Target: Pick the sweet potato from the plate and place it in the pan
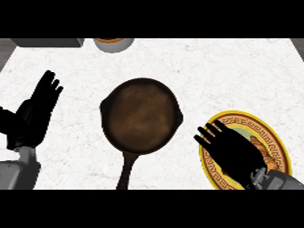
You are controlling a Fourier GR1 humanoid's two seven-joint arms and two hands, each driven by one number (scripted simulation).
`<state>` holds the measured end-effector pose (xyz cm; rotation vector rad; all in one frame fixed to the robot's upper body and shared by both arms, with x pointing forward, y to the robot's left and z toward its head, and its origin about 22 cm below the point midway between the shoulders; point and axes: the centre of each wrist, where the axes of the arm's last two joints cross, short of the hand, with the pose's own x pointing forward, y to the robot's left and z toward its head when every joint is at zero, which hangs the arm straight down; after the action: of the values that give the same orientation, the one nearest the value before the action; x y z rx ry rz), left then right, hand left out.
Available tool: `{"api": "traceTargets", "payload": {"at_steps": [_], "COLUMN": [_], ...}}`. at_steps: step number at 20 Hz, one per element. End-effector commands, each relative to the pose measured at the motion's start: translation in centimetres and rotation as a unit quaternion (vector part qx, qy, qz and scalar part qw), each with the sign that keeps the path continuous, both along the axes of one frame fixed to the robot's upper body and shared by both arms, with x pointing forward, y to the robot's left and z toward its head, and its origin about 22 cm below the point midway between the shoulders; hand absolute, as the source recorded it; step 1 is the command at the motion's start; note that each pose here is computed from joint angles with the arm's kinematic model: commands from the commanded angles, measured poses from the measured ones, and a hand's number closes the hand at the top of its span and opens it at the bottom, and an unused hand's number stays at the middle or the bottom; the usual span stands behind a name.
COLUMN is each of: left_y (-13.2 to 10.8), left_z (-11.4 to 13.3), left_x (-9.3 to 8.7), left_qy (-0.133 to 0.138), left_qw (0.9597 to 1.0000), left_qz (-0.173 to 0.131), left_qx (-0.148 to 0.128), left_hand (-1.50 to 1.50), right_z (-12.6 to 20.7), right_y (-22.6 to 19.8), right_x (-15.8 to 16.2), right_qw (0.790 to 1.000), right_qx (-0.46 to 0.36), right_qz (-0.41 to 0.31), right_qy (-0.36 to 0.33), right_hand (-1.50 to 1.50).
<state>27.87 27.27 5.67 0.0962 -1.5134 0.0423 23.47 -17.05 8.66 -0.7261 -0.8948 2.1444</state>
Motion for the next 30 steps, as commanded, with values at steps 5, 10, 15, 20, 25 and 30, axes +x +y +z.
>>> {"api": "traceTargets", "payload": {"at_steps": [5,10,15,20,25,30], "left_y": [1.2,-1.9,-0.3,0.8,1.0,-1.7], "left_z": [0.4,-0.3,-0.2,1.1,-0.1,0.4], "left_x": [0.9,0.8,0.7,-0.7,-0.5,-1.5], "left_qy": [0.001,0.006,-0.006,-0.008,-0.001,-0.012], "left_qw": [1.0000,1.0000,1.0000,0.9999,1.0000,0.9999], "left_qz": [0.007,0.001,0.005,0.006,0.005,-0.004], "left_qx": [0.006,0.006,0.003,0.001,0.007,0.003], "left_hand": [0.00,0.00,0.00,0.00,0.00,0.00], "right_z": [-2.1,-4.8,-6.4,-9.5,-8.6,-10.4], "right_y": [-1.0,-0.7,-0.3,-0.1,-0.9,-0.2], "right_x": [2.1,2.8,1.8,3.1,2.7,1.9], "right_qw": [0.999,1.000,1.000,0.998,0.998,0.997], "right_qx": [-0.026,-0.006,0.005,-0.007,0.023,0.042], "right_qz": [-0.010,-0.012,-0.007,-0.010,0.044,0.042], "right_qy": [0.019,0.020,0.027,0.055,0.043,0.052], "right_hand": [-1.50,-1.50,-1.50,-1.50,1.50,1.50]}}
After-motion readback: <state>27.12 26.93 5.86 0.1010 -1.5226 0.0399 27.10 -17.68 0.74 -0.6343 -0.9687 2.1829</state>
